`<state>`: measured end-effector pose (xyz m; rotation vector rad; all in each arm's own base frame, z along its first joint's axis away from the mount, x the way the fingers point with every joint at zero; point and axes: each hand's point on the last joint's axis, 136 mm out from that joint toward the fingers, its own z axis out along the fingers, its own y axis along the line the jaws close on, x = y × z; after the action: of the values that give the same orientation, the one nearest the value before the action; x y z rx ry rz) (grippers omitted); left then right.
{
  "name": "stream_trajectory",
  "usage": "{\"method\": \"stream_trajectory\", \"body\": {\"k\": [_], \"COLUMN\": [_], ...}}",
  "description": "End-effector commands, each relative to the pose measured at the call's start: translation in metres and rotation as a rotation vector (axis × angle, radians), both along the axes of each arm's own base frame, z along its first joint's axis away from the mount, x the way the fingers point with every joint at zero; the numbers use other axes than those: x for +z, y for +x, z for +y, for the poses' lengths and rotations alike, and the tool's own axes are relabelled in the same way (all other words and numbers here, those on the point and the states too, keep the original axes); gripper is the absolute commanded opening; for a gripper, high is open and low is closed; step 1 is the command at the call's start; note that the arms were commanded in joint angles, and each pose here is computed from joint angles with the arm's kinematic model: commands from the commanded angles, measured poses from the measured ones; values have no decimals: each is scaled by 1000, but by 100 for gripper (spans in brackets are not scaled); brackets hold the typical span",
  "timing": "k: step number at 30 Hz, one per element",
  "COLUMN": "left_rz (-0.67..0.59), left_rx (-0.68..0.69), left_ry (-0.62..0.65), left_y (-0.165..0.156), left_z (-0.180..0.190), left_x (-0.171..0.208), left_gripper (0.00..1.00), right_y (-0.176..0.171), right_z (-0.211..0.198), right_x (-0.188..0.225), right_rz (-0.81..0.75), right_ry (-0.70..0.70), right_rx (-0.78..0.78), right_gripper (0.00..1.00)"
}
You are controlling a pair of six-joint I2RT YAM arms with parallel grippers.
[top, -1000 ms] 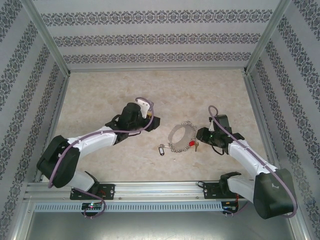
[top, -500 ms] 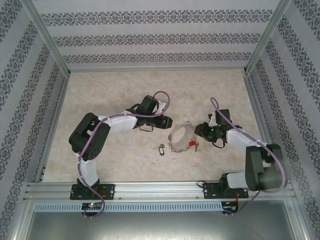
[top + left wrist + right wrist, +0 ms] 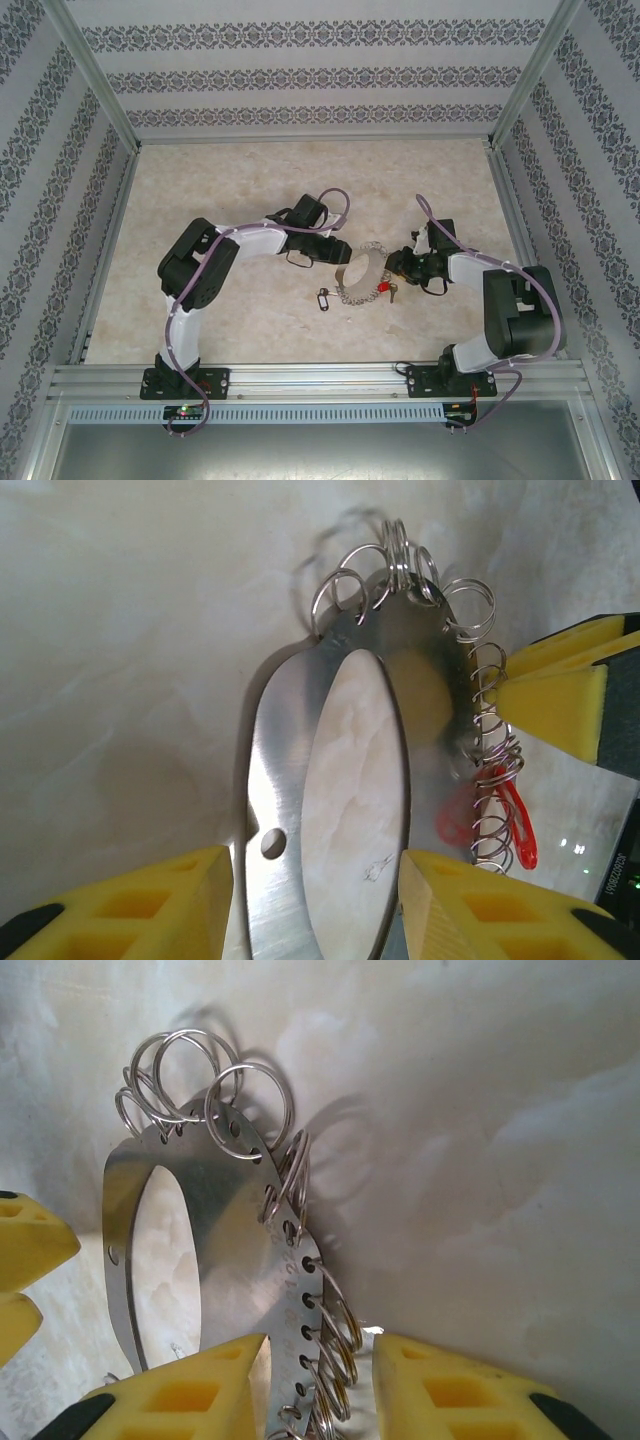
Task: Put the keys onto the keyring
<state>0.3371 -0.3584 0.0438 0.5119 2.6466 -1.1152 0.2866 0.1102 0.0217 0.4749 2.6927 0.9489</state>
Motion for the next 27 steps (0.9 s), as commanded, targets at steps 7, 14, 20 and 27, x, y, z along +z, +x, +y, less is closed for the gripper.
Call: {"method": "stream_trajectory", "body": {"k": [7,14,20,27], "left_rz": [75,81,45,-62], "left_rx": [-36,-36,-30,3], "left_ry": [8,9,-3,-5], "left_y": [-9,-9,-4,7], "left_z": [-12,-13,-15,-10], "left_x": [-16,-18,-6,26], "left_gripper": [47,46,45,47], "right_y": [13,21,27,28], "right_z": [19,28,31,30], "right_x": [6,15,32,63], "right_rz": [-62,-112,-175,-273], "right_ry": [133,196,203,209], "right_rx": [68,103,127,129], "right_gripper": [31,22,7,0]}}
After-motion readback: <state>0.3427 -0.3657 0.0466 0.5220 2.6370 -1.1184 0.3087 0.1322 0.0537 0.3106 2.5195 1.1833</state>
